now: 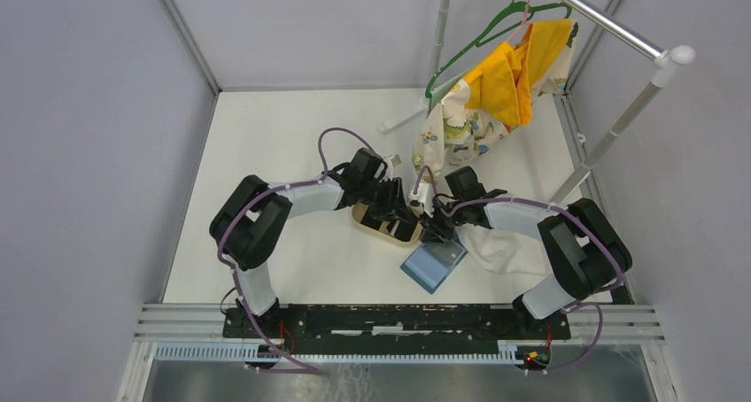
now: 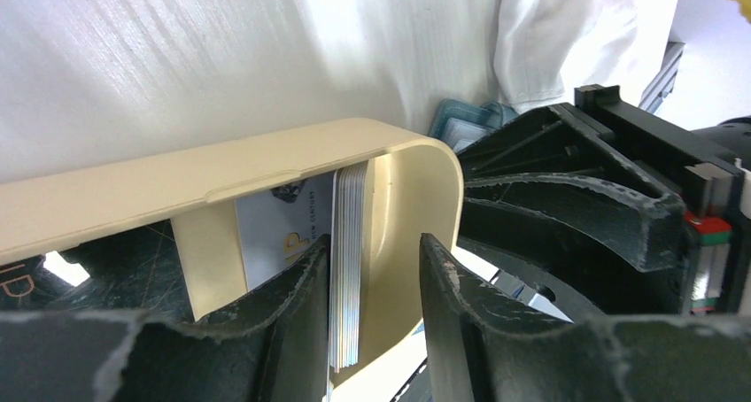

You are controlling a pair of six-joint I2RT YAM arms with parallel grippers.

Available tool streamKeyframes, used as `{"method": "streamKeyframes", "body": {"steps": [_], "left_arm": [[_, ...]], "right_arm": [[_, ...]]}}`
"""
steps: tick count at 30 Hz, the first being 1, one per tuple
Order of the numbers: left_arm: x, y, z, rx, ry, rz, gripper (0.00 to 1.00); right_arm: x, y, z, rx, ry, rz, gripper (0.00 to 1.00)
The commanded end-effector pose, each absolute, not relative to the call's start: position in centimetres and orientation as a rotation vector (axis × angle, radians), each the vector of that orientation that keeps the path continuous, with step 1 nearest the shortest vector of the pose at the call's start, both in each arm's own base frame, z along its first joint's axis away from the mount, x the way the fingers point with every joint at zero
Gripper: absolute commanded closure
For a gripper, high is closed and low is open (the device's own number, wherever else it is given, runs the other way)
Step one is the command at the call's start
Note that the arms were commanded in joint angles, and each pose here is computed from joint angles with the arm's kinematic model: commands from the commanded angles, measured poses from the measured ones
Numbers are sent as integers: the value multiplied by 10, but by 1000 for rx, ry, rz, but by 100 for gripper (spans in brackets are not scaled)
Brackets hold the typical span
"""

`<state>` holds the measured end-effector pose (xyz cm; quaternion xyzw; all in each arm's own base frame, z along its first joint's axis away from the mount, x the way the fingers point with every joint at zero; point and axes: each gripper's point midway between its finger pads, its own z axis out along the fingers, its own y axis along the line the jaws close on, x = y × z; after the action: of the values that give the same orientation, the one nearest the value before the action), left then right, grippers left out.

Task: Put the credit cards into the card holder
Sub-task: Pick up the credit card from the storage box.

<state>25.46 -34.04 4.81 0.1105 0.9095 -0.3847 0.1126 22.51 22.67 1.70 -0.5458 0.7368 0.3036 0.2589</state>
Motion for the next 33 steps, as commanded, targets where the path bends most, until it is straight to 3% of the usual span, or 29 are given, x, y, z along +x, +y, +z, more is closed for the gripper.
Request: {"method": "streamKeyframes", "body": {"steps": [1,15,27,33], "left_arm": [[259,-346,80,360,2590,-1211,55],[268,-324,79,318,2590,-1189,63],[276,-308,64,274,2622,-1076,97],[288,-289,72,254,2583,-899,98]], "right_arm": [[237,238,32,-1487,1919,823,67],[237,238,31,-1487,1921,823,67],[237,237,32,-1487,1920,818,67],[241,235,34,-1499,1910,782,67]]}}
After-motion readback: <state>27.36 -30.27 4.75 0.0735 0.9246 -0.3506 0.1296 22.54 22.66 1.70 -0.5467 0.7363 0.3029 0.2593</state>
